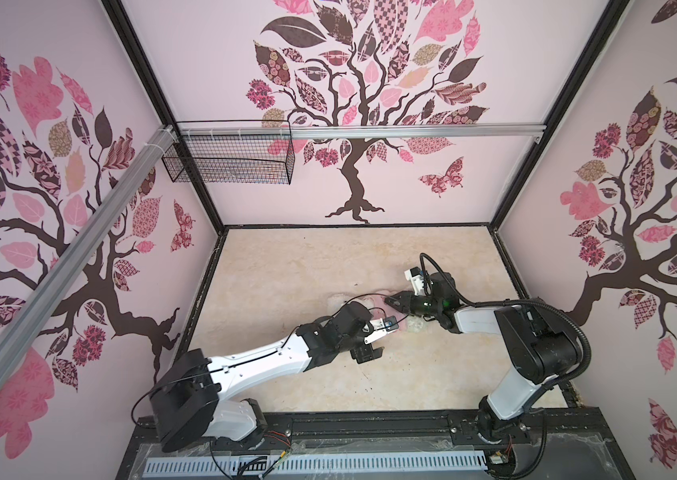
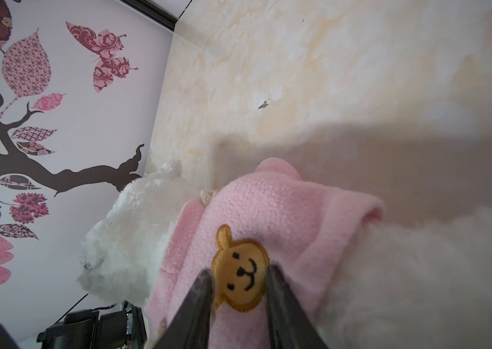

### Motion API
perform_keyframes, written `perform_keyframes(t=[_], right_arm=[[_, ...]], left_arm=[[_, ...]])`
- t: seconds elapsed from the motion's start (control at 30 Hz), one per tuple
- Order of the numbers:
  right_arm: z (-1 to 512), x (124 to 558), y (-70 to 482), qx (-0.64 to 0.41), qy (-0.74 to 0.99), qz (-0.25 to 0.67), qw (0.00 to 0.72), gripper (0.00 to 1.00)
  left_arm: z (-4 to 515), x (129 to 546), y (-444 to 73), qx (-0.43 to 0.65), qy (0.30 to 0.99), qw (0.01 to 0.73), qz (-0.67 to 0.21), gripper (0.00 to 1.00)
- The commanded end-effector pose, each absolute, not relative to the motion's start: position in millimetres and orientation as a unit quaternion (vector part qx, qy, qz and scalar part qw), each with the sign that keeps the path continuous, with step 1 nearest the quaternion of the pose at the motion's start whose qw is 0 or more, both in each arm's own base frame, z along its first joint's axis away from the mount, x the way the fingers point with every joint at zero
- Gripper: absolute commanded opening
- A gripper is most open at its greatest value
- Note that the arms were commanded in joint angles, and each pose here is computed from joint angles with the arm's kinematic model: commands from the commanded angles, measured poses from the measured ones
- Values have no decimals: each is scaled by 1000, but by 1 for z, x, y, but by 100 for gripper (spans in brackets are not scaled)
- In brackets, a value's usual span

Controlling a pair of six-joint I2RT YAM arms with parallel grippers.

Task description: Dress the teddy bear

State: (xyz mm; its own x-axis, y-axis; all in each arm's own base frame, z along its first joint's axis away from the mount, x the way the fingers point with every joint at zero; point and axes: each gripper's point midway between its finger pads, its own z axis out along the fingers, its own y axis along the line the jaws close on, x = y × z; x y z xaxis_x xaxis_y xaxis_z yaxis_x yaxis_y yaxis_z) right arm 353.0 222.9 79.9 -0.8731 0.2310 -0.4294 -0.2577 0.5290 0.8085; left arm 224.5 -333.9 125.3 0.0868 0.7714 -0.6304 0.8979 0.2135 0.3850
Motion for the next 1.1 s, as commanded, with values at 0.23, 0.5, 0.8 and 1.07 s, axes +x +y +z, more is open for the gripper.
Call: perform_keyframes(t=[0.23, 0.5, 0.8, 1.07], right_arm=[[72, 352, 223, 17, 828, 515, 222, 33], [70, 352, 220, 18, 830, 512, 221, 32], [125, 358, 185, 39, 800, 514, 308, 36], [232, 318, 153, -65, 746, 393, 534, 51]], left_arm=[[116, 283, -389, 697, 544, 465, 43, 89], [91, 306, -402, 702, 531, 470, 68, 71], [106, 298, -366, 653, 616, 438, -48, 10], [183, 277, -323, 576, 671, 385, -263, 0]])
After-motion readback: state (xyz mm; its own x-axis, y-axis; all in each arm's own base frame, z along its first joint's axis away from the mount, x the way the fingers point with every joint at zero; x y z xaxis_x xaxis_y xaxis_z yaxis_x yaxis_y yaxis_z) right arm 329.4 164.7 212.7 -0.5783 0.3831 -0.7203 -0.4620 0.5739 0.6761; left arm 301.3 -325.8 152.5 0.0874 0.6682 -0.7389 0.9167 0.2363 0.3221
